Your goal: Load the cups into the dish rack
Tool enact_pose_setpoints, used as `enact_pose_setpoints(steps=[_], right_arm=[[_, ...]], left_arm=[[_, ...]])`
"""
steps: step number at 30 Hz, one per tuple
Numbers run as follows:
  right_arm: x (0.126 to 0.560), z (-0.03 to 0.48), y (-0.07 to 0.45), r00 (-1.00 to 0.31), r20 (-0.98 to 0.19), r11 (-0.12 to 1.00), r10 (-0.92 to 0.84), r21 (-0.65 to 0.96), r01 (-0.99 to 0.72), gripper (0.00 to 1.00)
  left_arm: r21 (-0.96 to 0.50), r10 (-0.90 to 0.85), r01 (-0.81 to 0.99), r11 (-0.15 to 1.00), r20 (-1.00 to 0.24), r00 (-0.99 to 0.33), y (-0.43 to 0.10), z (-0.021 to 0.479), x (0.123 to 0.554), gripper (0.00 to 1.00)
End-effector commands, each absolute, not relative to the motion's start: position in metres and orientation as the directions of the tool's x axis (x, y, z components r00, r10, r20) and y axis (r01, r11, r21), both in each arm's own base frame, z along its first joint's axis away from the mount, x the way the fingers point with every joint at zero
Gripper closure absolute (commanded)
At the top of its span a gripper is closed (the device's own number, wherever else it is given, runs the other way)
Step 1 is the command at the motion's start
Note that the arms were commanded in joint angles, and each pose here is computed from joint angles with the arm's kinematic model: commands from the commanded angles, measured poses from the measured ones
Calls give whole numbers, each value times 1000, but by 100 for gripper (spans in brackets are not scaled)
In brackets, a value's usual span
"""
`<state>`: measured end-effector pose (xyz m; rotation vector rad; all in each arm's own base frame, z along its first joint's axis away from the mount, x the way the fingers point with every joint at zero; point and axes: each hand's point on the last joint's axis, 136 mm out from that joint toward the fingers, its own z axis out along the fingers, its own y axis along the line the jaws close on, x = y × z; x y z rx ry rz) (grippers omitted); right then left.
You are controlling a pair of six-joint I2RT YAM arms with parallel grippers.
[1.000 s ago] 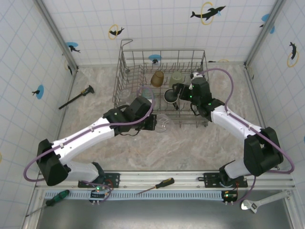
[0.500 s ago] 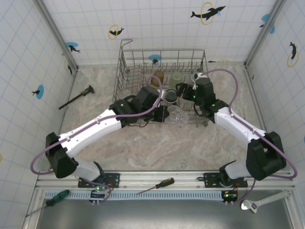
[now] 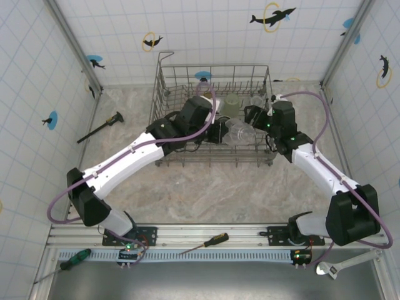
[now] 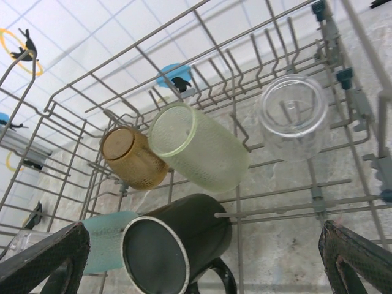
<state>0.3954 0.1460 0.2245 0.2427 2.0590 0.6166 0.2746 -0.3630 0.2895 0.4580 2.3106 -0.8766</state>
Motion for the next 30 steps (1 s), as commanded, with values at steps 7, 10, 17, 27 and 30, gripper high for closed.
enact_pose_setpoints(steps=[7,10,17,27,30], right_arm=[[392,224,140,-556,-717,838,420,542,-66,0],[394,226,142,-553,-720,836,420,544,-74,0],[400,234,159,-559,-703,780,440,607,-149,0],[412,258,203,-612,-608,564,506,770,-299,0],[412,266,218,-639,-580,490,505,802,-342,0]], left_arm=[[-512,-75,438,739,-709,-702,-314,303,344,100],[-525,-95,413,744,-696,-712,-300,295,360,100],[-596,-146,385,704,-653,-744,-278,284,387,100],[-726,-252,330,603,-566,-785,-239,269,420,100],[-776,-285,318,545,-529,-800,-234,269,427,100]])
